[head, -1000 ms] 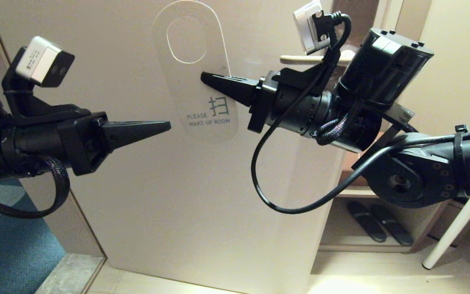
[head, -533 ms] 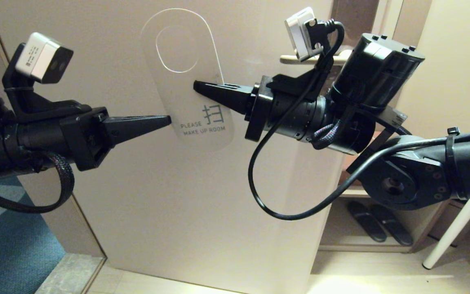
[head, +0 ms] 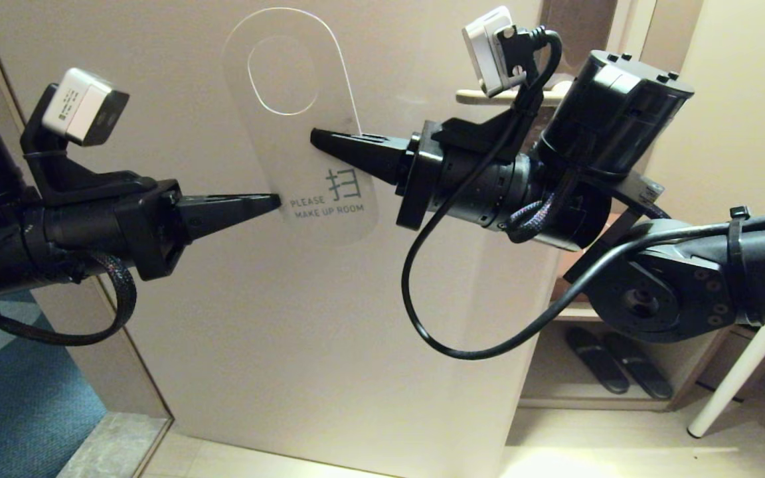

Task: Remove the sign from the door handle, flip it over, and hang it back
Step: Hand it to the other hand

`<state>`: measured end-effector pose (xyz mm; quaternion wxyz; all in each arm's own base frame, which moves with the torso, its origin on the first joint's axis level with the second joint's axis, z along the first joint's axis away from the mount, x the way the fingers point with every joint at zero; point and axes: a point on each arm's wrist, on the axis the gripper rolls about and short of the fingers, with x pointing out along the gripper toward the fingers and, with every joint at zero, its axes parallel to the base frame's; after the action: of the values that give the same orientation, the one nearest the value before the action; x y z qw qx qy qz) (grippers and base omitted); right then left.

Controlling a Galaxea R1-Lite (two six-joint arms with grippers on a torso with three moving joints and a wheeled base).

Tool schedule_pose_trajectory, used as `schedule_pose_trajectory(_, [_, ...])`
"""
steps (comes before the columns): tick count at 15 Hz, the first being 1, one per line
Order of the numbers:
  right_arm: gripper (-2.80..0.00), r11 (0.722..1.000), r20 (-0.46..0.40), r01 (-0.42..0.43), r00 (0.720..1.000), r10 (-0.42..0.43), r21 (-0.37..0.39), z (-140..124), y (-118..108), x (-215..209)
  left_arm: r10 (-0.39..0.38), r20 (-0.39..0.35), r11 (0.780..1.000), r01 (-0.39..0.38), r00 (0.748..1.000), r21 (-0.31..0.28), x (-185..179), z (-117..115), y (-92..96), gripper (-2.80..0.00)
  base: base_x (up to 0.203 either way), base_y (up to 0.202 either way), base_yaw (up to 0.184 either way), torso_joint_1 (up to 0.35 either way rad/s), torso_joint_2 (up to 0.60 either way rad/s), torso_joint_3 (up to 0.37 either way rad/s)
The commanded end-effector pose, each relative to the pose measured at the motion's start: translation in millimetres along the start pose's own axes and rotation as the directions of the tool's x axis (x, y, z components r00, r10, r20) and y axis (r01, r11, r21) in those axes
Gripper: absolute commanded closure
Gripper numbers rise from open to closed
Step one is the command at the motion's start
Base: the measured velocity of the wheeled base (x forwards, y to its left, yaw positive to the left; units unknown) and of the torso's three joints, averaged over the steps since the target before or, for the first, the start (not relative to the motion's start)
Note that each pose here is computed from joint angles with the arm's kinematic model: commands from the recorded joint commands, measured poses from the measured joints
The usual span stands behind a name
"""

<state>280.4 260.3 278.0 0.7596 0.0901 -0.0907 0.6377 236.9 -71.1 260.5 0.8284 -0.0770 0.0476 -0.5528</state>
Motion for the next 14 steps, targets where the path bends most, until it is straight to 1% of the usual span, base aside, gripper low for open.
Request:
schedule_pose_trajectory(1, [0.00, 1.000, 0.006, -0.005, 1.000, 0.005, -0.004, 1.6, 0.6, -0.2, 0.012, -0.005, 1.000, -0.013, 1.000, -0.009, -1.1, -2.9, 6.2, 0.00, 0.000, 0.000, 0.000, 0.000, 0.00, 0.000])
schedule_pose_trajectory(3, [0.00, 1.000, 0.006, -0.005, 1.000, 0.005, -0.004, 1.6, 0.5, -0.3, 0.023, -0.008, 1.000, -0.023, 1.000, -0.013, -2.1, -4.0, 9.3, 0.00, 0.000, 0.000, 0.000, 0.000, 0.00, 0.000])
schedule_pose_trajectory(8, [0.00, 1.000, 0.007, -0.005, 1.000, 0.005, -0.005, 2.0, 0.5, -0.2, 0.024, -0.016, 1.000, -0.024, 1.000, 0.006, -1.9, -7.8, 11.3, 0.00, 0.000, 0.000, 0.000, 0.000, 0.00, 0.000])
schedule_pose_trajectory(9, [0.00, 1.000, 0.007, -0.005, 1.000, 0.005, -0.005, 2.0, 0.5, -0.2, 0.023, -0.016, 1.000, -0.023, 1.000, 0.003, -1.9, -7.8, 11.2, -2.80, 0.000, 0.000, 0.000, 0.000, 0.00, 0.000])
schedule_pose_trajectory(12, [0.00, 1.000, 0.008, -0.007, 1.000, 0.007, -0.005, 2.4, 0.8, 0.1, 0.011, -0.011, 1.000, -0.011, 1.000, 0.012, -0.7, -5.3, 9.7, -2.80, 0.000, 0.000, 0.000, 0.000, 0.00, 0.000])
schedule_pose_trajectory(14, [0.00, 1.000, 0.005, -0.012, 1.000, 0.012, -0.004, 1.7, 0.8, 0.4, -0.016, 0.008, 0.999, 0.016, 1.000, 0.044, 2.6, -3.8, 11.1, -2.80, 0.000, 0.000, 0.000, 0.000, 0.00, 0.000])
